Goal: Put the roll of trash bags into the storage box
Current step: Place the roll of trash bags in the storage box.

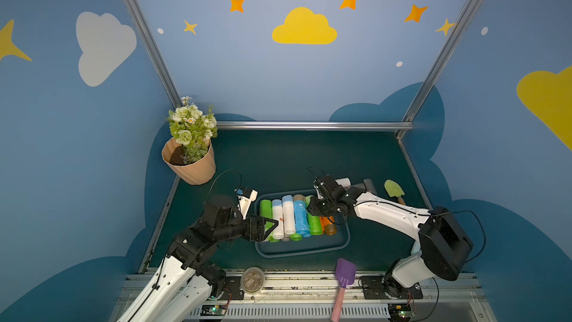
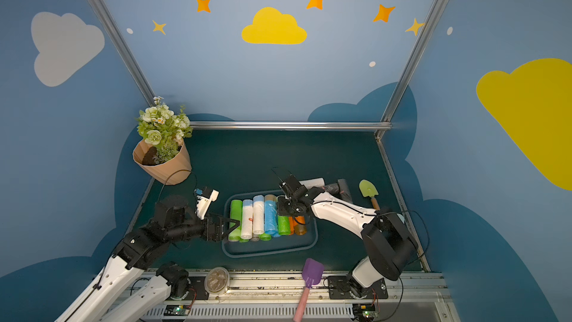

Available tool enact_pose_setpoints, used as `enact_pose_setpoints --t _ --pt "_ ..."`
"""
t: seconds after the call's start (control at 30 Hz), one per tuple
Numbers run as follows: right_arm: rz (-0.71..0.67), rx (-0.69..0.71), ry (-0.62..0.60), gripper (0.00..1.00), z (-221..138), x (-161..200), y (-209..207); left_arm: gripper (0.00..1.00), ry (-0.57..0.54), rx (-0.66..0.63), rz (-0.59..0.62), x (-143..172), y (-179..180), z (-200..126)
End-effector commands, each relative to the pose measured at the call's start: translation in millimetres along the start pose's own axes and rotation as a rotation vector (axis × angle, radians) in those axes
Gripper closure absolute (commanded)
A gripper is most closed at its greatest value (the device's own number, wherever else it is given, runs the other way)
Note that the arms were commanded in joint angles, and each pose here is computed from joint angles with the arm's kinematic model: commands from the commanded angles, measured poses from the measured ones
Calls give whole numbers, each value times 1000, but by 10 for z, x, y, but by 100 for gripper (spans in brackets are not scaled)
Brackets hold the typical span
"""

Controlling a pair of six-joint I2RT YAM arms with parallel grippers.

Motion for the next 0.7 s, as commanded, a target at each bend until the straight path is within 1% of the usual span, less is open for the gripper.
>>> enact_pose_setpoints --t 0.0,0.67 --pt "-1 -6 -1 73 42 14 9 0 -6 18 10 -24 -46 -10" --pt "-2 -25 11 72 109 16 52 0 -3 22 9 -19 -48 -3"
Point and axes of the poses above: each gripper's point midway between its finger pads, its own z axis out along the fingers, its own y axis along the line the jaws close on, x = y × z, the point moved 1 cm from there along -z, back along the fingers, and after that the axes turned 10 degrees about -z, right-handed, at the moved point
